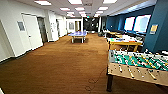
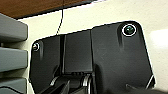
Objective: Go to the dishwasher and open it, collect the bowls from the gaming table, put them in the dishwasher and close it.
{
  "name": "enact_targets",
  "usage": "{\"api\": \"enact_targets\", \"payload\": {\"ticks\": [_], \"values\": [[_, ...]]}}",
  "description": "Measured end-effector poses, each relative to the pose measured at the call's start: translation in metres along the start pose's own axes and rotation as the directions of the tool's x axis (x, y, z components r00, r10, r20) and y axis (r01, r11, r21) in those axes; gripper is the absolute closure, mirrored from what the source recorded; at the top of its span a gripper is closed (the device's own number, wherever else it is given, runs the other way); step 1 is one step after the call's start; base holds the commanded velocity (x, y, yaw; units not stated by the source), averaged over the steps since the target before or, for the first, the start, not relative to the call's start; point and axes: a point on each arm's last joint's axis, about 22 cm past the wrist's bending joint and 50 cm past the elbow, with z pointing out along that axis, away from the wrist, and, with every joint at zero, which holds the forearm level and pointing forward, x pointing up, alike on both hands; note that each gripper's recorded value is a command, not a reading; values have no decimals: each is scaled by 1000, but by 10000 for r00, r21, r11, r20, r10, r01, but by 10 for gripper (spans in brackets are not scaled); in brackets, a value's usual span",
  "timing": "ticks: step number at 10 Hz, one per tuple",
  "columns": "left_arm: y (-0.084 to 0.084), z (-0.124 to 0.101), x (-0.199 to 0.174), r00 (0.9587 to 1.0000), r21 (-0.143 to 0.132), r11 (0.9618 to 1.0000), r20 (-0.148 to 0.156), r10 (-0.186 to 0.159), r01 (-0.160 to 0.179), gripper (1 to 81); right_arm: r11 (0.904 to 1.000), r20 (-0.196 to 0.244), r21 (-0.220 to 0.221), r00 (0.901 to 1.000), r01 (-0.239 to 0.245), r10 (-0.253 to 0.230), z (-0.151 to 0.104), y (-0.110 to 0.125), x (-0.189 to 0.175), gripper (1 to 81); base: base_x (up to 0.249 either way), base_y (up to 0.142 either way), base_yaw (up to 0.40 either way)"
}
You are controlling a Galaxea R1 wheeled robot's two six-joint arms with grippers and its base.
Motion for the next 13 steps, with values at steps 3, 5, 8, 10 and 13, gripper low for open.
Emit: {"api": "enact_targets", "payload": {"ticks": [3, 5, 8, 10, 13], "values": [[1, 2, 14, 9998, -20, 10000, -181, 29, -30, 10, 10000, -189, -9, 9998, 49, -49, 0, -1, 15, 10, 100, 0, 0], [1, 1, 6, 10000, -7, 10000, -56, 12, -12, 10, 10000, -63, 6, 10000, 20, -20, 0, -1, 7, 10, 111, 0, 0], [1, 1, 6, 10000, -8, 10000, -64, 13, -13, 10, 10000, -73, 7, 10000, 23, -23, 0, -1, 7, 10, 134, 0, 0], [1, 1, 9, 10000, -11, 10000, -97, 17, -18, 10, 10000, -89, -1, 10000, 26, -26, 0, -1, 8, 10, 145, 0, 0], [0, 1, 9, 10000, -7, 10000, -98, 18, -18, 10, 10000, -81, -2, 10000, 23, -23, 0, -1, 8, 10, 146, 0, 0]]}}
